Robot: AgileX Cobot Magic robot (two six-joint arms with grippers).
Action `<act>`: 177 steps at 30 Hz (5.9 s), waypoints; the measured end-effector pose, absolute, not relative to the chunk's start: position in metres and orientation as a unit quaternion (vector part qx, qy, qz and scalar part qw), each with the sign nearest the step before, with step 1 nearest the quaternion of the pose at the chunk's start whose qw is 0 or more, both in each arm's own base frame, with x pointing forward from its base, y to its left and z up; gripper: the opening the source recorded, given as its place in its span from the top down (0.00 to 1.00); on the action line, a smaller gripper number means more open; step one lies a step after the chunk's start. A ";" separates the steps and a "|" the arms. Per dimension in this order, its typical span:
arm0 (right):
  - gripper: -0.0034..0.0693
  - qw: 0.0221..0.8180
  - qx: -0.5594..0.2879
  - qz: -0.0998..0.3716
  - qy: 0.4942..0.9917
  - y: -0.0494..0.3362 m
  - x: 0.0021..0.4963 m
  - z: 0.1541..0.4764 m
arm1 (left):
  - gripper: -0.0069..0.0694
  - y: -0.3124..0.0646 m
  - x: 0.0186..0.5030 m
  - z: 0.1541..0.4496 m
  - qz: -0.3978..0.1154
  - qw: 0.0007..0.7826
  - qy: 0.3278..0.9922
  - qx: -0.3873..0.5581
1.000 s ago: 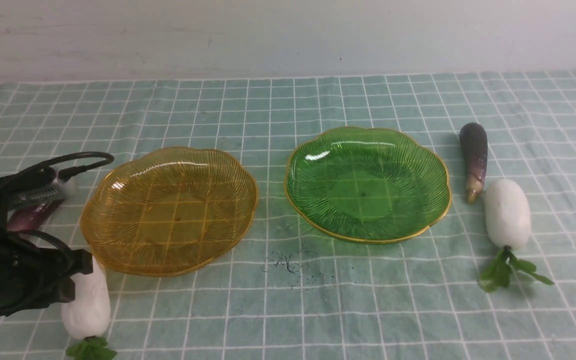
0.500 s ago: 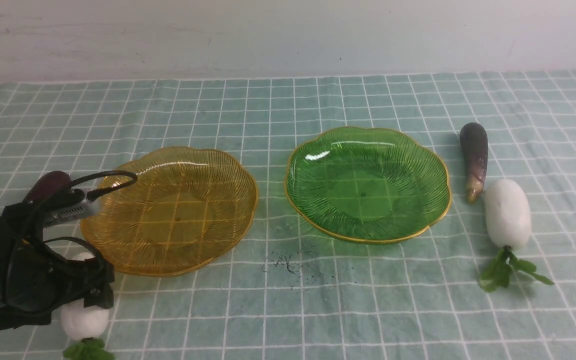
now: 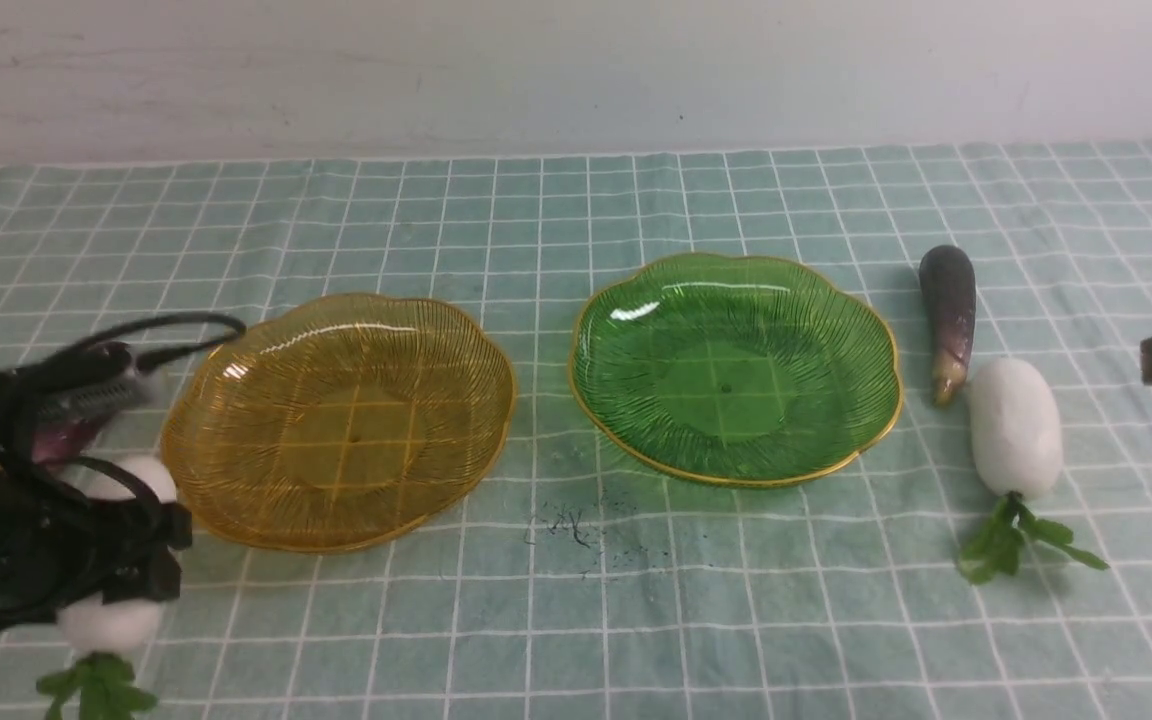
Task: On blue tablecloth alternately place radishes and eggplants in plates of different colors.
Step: 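Pick up the white radish and place it in the left plate, then place the white radish onto the plate beside the other radish with the right gripper, then place the eggplant on the green plate, then put the eggplants into the green plate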
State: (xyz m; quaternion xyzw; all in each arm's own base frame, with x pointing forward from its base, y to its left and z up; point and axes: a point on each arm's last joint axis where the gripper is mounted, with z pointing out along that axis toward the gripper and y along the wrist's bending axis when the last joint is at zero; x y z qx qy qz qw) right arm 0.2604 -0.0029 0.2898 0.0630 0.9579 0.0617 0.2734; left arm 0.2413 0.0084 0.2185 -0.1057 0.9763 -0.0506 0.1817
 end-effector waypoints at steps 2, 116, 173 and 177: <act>0.97 0.252 0.081 0.059 0.963 -0.010 0.277 0.277 | 0.32 0.006 0.240 0.248 -0.062 0.242 0.964 -0.094; 0.95 0.418 0.032 0.073 0.905 -0.004 0.475 0.408 | 0.57 0.039 0.406 0.305 -0.197 0.252 0.947 0.041; 0.57 0.209 -0.091 0.210 0.951 0.135 0.480 0.277 | 0.92 -0.143 0.321 0.410 -0.019 0.295 0.933 0.205; 0.57 0.172 -0.105 0.202 0.958 0.163 0.479 0.245 | 0.92 -0.130 0.295 0.411 -0.018 0.298 0.932 0.206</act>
